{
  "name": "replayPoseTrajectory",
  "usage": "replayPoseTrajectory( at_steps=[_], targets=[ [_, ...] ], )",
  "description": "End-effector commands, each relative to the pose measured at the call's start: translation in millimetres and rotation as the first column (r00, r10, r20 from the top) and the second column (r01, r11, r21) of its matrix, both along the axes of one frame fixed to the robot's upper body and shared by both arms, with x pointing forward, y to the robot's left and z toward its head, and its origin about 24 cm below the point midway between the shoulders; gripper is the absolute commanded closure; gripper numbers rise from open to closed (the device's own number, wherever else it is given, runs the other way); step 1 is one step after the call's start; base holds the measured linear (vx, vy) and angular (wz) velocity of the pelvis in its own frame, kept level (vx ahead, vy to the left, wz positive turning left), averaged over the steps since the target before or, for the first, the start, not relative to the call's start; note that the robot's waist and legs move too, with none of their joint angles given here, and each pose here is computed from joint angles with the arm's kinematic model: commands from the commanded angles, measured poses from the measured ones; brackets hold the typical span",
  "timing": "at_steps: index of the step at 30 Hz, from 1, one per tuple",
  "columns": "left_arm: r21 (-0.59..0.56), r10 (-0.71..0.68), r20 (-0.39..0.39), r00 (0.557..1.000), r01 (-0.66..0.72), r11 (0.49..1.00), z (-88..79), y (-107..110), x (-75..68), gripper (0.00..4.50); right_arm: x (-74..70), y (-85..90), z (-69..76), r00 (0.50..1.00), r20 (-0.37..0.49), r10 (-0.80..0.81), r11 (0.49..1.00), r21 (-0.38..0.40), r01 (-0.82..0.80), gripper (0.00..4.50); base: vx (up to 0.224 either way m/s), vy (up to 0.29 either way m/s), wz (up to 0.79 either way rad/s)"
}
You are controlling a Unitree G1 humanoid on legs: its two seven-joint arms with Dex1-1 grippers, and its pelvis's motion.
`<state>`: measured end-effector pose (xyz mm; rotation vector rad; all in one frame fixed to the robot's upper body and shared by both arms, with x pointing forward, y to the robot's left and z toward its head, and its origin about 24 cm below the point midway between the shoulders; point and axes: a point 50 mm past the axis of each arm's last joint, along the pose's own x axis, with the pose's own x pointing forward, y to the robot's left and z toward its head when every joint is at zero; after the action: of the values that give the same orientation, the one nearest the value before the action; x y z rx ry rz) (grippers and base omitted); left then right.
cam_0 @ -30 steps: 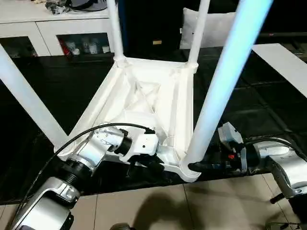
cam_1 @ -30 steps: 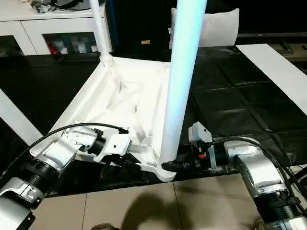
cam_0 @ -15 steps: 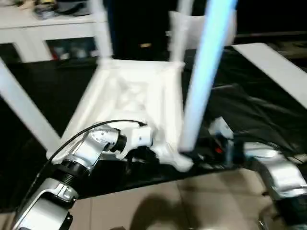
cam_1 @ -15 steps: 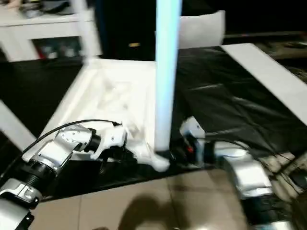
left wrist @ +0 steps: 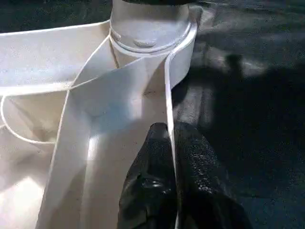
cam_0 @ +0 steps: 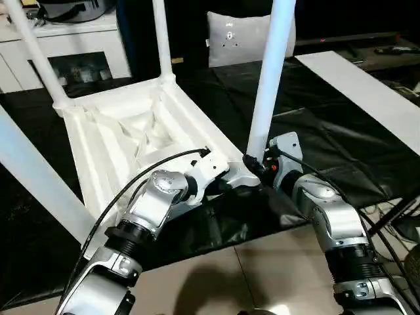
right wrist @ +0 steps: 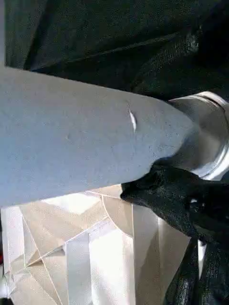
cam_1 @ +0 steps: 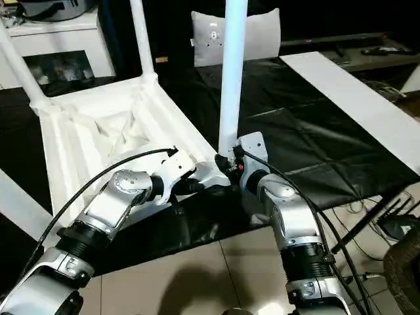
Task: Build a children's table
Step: Rotate leg to tighten
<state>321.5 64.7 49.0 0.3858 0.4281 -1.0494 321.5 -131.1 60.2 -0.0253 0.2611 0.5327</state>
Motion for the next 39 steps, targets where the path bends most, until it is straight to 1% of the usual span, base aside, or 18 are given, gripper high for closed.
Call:
replayPoseTrajectory(
  at_steps=[1, 4, 5, 7, 9, 11, 12, 14, 16, 17, 22, 24, 26, 29, 31, 34, 37, 39],
  targets=[
    [-0.031, -0.139, 0.024, 0.990, 0.140, 0.990, 7.6, -24.6, -10.1, 4.50, -3.1, 6.3, -0.5, 0.998, 0.020, 0.056, 0.998, 0.015, -0.057, 1.90, 0.000, 0.000, 0.00],
    [-0.010, -0.155, 0.031, 0.987, 0.156, 0.988, 4.9, -19.5, -10.5, 4.50, -7.5, 2.1, 0.5, 0.993, 0.035, 0.111, 0.994, 0.015, -0.112, 1.78, 0.000, 0.000, 0.00],
    [0.012, -0.180, 0.035, 0.983, 0.180, 0.984, 1.6, -12.5, -11.1, 4.50, -13.3, -5.4, 0.7, 0.984, 0.044, 0.174, 0.985, 0.002, -0.174, 1.50, 0.000, 0.000, 0.00],
    [0.021, -0.196, 0.035, 0.980, 0.195, 0.980, -0.2, -8.6, -11.5, 4.50, -16.5, -10.7, 1.0, 0.977, 0.046, 0.209, 0.978, -0.005, -0.209, 1.46, 0.000, 0.000, 0.00],
    [0.032, -0.251, 0.038, 0.967, 0.250, 0.968, -3.0, 0.4, -13.0, 4.50, -24.0, -25.0, 3.1, 0.954, 0.052, 0.297, 0.955, -0.024, -0.296, 1.39, 0.000, 0.000, 0.00],
    [0.055, -0.299, 0.037, 0.954, 0.297, 0.953, -5.1, 5.9, -14.5, 4.50, -27.6, -33.4, 5.1, 0.940, 0.054, 0.338, 0.941, -0.027, -0.337, 1.02, 0.000, 0.000, 0.00],
    [0.055, -0.299, 0.037, 0.954, 0.297, 0.953, -5.1, 5.9, -14.5, 4.50, -27.6, -33.4, 5.1, 0.940, 0.054, 0.338, 0.941, -0.027, -0.337, 1.03, 0.000, 0.000, 0.00],
    [0.076, -0.390, 0.025, 0.920, 0.388, 0.919, -5.8, 12.9, -19.2, 4.50, -32.6, -46.0, 8.3, 0.917, 0.046, 0.396, 0.918, -0.033, -0.395, 0.93, 0.000, 0.000, 0.00],
    [0.087, -0.415, 0.017, 0.910, 0.412, 0.907, -6.0, 15.1, -20.4, 4.50, -34.4, -49.0, 9.2, 0.907, 0.041, 0.419, 0.908, -0.040, -0.418, 0.63, 0.000, 0.000, 0.00],
    [0.114, -0.480, -0.002, 0.877, 0.477, 0.872, -6.4, 19.8, -23.3, 4.50, -39.9, -54.2, 10.8, 0.873, 0.009, 0.487, 0.872, -0.047, -0.486, 0.63, 0.000, 0.000, 0.00],
    [0.136, -0.624, -0.045, 0.780, 0.624, 0.770, -6.4, 26.5, -31.6, 4.50, -51.3, -61.4, 14.6, 0.784, -0.059, 0.618, 0.785, -0.018, -0.620, 0.54, 0.000, 0.000, 0.00],
    [0.132, -0.664, -0.066, 0.745, 0.666, 0.735, -6.4, 26.8, -34.8, 4.50, -53.3, -62.0, 15.2, 0.758, -0.069, 0.648, 0.759, -0.016, -0.651, 0.81, 0.000, 0.000, 0.00],
    [0.123, -0.680, -0.073, 0.729, 0.684, 0.719, -6.1, 26.0, -36.3, 4.50, -53.9, -61.8, 15.3, 0.747, -0.072, 0.661, 0.748, -0.012, -0.664, 0.91, 0.000, 0.000, 0.00],
    [0.128, -0.731, -0.089, 0.676, 0.736, 0.665, -4.9, 23.7, -38.9, 4.50, -57.2, -59.7, 14.9, 0.698, -0.094, 0.710, 0.702, 0.021, -0.712, 1.21, 0.000, 0.000, 0.00],
    [0.134, -0.750, -0.095, 0.654, 0.755, 0.642, -4.1, 23.0, -39.3, 4.50, -59.3, -58.2, 13.6, 0.673, -0.108, 0.731, 0.680, 0.039, -0.732, 1.28, 0.000, 0.000, 0.00],
    [0.134, -0.764, -0.102, 0.636, 0.770, 0.623, -3.4, 22.2, -39.8, 4.50, -60.9, -55.5, 11.3, 0.653, -0.119, 0.748, 0.662, 0.066, -0.747, 1.62, 0.000, 0.000, 0.00],
    [0.132, -0.770, -0.106, 0.629, 0.777, 0.616, -3.4, 21.8, -40.2, 4.50, -61.1, -53.7, 10.1, 0.644, -0.119, 0.756, 0.653, 0.077, -0.753, 1.76, 0.000, 0.000, 0.00],
    [0.129, -0.772, -0.107, 0.627, 0.779, 0.614, -3.5, 21.2, -40.4, 4.50, -61.6, -52.5, 9.5, 0.636, -0.118, 0.762, 0.646, 0.088, -0.758, 2.03, 0.000, 0.000, 0.00]
  ],
)
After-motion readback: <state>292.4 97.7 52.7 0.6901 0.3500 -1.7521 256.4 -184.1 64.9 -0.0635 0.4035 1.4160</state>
